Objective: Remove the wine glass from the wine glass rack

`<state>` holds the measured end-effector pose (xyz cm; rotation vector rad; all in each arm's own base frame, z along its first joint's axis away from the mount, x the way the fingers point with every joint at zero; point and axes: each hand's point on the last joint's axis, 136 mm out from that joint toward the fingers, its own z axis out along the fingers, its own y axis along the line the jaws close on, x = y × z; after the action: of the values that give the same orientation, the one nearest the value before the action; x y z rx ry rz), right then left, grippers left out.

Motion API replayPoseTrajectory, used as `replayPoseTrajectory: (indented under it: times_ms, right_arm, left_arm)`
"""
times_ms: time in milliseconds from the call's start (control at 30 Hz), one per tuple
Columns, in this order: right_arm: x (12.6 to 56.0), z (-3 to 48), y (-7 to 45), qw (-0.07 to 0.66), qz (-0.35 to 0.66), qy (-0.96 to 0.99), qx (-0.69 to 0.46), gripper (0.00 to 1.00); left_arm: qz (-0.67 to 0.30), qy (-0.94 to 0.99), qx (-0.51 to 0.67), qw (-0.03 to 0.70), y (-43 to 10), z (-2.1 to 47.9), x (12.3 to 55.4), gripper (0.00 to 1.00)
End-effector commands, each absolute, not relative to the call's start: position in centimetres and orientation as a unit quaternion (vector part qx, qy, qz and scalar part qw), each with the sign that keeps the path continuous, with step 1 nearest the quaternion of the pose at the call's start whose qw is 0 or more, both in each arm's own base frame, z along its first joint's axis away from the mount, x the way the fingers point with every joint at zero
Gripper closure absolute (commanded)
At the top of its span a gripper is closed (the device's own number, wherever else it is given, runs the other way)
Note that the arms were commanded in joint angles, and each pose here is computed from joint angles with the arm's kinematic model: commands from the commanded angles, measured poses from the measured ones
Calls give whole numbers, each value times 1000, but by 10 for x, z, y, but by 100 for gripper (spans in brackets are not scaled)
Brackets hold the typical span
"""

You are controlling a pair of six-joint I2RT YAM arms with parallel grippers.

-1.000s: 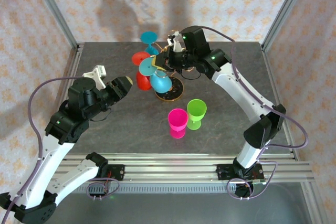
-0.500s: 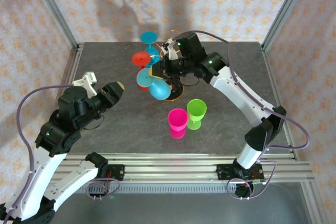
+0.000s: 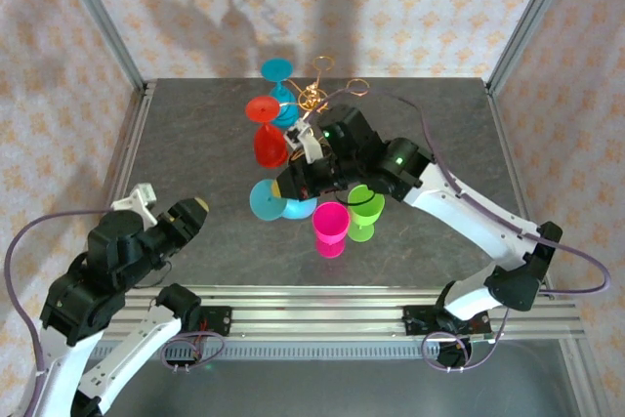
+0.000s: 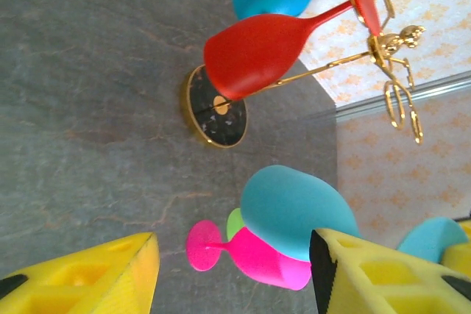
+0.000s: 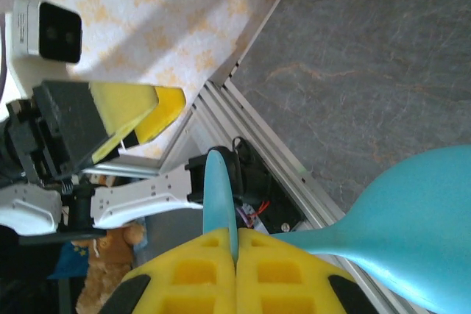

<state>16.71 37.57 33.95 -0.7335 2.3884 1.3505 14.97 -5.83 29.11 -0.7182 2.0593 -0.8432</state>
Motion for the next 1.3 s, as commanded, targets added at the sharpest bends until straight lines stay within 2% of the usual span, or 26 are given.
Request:
replayPoseTrajectory:
  times_ms: [0, 367, 700, 1267]
  right_arm:
    - [164, 343, 374, 199, 455, 821, -282, 100]
    - [148, 322, 398, 262, 395, 806, -356, 100]
    - [150, 313, 419, 268, 389, 793, -385, 100]
    - [131, 271, 437, 409, 245, 737, -479, 100]
  left_arm:
    - [-298, 827, -308, 364, -45, 265, 132, 43]
    - [-283, 850, -302, 325, -46, 246, 117, 40]
    - [-279, 859, -304, 303, -51, 233, 119, 38]
    - [-296, 863, -320, 253, -59, 211, 106, 32]
